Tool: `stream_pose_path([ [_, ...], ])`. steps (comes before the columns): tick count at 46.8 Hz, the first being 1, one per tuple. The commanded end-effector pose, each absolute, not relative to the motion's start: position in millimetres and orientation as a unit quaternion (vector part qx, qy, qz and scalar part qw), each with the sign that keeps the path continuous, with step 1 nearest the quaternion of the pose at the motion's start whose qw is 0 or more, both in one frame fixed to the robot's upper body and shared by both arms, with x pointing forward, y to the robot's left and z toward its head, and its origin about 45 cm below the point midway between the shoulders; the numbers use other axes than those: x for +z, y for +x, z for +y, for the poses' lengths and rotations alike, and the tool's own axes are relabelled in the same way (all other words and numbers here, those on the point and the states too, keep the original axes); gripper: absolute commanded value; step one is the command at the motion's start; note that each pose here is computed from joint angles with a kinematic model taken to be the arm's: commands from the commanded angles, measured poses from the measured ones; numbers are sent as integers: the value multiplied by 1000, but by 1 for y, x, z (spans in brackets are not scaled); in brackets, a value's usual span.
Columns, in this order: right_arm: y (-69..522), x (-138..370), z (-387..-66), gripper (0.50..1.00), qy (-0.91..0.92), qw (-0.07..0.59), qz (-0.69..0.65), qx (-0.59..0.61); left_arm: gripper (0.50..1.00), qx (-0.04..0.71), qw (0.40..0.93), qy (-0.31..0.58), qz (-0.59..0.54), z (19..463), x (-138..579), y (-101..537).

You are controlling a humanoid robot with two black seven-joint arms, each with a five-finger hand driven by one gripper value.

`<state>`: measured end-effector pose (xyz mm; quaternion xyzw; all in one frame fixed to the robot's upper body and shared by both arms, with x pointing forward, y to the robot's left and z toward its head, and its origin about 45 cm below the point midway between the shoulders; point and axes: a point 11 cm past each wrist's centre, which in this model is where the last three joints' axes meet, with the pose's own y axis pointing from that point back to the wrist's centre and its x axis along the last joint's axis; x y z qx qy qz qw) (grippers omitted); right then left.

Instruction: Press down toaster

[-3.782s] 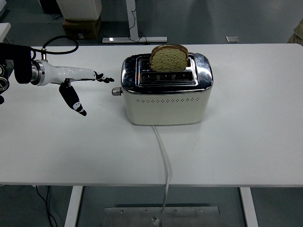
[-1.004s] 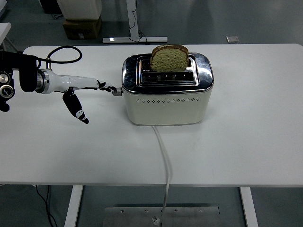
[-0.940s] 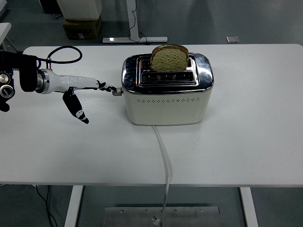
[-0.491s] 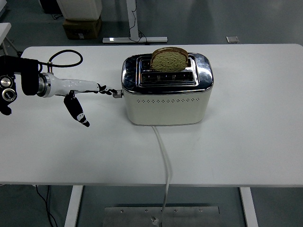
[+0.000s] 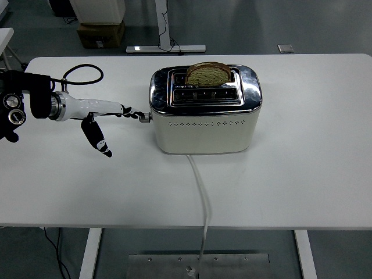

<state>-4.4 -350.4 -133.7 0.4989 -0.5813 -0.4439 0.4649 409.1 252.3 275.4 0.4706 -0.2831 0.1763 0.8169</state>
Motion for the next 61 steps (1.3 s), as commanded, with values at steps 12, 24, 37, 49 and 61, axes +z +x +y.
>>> stream_pose_path([
  [12,-4,-134,-350,998,499,465,-581,-444,1000,174,820,468,-281,248,272,409],
  [24,-4,-134,-350,1000,499,465,-581,-444,1000,175,821,471,-270,251,264,408],
  [37,-4,-134,-350,1000,499,465,-581,-444,1000,172,824,473,-261,251,255,405],
  [49,-4,-134,-350,998,499,465,-581,-444,1000,174,825,475,-250,252,247,406],
  [61,-4,-134,-350,1000,499,465,-581,-444,1000,175,826,477,-242,255,241,405],
])
